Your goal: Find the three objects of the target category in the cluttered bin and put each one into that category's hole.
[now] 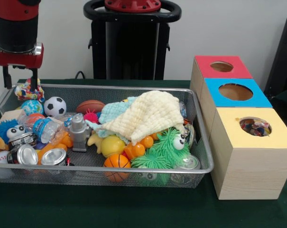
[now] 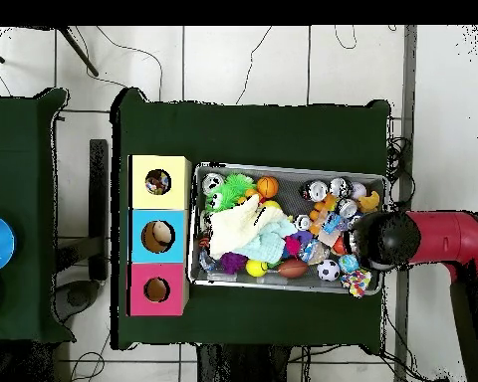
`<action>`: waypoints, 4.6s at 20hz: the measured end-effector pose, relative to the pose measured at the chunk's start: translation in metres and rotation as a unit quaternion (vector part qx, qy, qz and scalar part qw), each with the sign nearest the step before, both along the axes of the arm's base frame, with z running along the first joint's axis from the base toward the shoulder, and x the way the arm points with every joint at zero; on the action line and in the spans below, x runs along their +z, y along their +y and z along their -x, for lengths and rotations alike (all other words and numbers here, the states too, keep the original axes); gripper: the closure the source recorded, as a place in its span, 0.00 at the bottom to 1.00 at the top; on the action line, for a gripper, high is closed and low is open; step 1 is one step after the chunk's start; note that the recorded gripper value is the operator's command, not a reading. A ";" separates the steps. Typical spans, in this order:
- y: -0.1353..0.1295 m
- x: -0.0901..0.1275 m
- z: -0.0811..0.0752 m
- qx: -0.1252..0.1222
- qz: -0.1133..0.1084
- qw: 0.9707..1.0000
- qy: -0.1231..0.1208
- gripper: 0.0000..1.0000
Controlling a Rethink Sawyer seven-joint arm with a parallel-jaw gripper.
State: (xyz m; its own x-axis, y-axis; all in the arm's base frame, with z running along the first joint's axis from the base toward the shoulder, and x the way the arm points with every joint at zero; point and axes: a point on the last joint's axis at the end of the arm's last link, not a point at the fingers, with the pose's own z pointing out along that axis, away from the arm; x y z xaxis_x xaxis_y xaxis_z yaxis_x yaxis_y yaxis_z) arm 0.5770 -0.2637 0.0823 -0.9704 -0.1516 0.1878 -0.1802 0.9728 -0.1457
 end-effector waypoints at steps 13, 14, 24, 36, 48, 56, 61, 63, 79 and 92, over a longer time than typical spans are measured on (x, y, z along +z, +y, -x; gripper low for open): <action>0.004 -0.014 0.009 -0.003 -0.008 1.000 0.019 0.00; 0.005 -0.015 0.010 -0.003 -0.008 1.000 0.023 0.00; 0.018 -0.019 0.028 -0.003 -0.002 0.996 0.090 0.00; 0.025 -0.018 0.029 0.002 0.002 0.994 0.106 0.00; 0.014 -0.029 0.039 0.024 0.028 0.993 0.113 0.00; 0.016 -0.054 0.050 0.041 0.026 0.991 0.121 0.00; 0.024 -0.070 0.054 0.045 0.012 0.992 0.120 0.00; 0.028 -0.078 0.055 0.047 0.004 0.992 0.118 0.00; 0.030 -0.092 0.062 0.076 0.024 0.989 0.126 0.00; 0.001 -0.072 0.069 0.069 0.062 0.987 0.128 0.00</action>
State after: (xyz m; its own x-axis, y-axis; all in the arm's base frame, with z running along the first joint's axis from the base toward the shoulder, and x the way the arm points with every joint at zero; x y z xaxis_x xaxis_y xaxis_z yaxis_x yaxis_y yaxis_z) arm 0.5080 -0.2623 0.0105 -0.8608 -0.2394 0.4491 -0.3558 0.9141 -0.1947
